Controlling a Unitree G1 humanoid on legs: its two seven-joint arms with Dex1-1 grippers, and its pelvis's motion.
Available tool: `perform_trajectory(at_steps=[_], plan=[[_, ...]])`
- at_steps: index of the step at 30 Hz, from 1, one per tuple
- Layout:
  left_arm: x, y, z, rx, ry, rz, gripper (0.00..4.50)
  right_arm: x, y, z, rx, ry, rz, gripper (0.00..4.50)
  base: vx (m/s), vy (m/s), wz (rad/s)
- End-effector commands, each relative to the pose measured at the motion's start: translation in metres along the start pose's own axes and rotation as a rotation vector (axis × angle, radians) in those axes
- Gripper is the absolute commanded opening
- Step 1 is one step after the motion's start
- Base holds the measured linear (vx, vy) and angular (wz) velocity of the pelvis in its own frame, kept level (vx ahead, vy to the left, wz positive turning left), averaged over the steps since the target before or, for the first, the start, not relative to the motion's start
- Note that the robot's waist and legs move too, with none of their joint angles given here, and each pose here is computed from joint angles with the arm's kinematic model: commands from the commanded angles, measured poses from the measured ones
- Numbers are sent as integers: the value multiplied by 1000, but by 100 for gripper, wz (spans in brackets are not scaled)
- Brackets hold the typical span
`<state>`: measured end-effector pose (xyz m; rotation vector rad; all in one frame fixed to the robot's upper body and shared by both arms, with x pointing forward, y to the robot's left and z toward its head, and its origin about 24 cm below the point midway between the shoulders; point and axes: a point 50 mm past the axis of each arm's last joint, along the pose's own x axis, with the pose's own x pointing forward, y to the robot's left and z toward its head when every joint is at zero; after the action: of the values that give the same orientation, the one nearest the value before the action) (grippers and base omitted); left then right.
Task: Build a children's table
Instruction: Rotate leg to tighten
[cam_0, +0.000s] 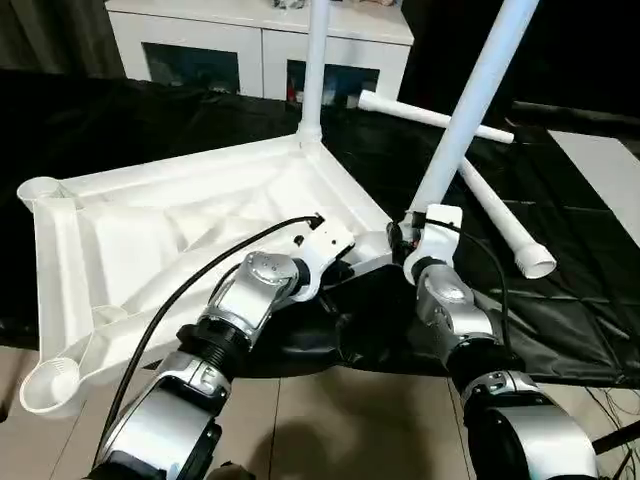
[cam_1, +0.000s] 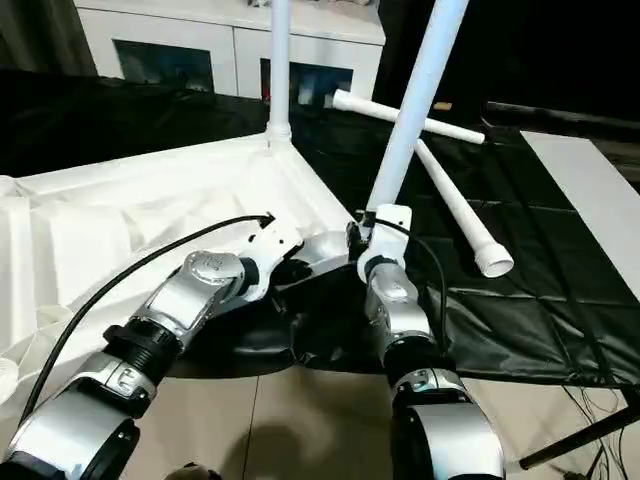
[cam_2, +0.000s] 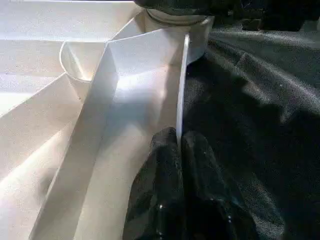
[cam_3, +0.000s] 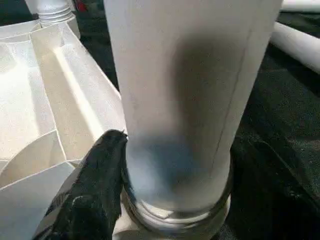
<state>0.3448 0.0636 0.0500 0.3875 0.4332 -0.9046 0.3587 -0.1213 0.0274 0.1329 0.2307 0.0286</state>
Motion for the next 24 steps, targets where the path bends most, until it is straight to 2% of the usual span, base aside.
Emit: perform_trajectory(at_steps=[1,4,11,24], plan=[[-5,14,6,12,-31,115,0,-4,30,7,26,-80,177,300,0,0,0],[-11,16,1,17,-34,88,0,-10,16,10,-1,-117,211,300,0,0,0],[-11,14,-2,20,-32,74,0,-13,17,4,7,-103,264,300,0,0,0],[-15,16,-4,13,-29,76,0,-14,22,14,40,-141,287,300,0,0,0]])
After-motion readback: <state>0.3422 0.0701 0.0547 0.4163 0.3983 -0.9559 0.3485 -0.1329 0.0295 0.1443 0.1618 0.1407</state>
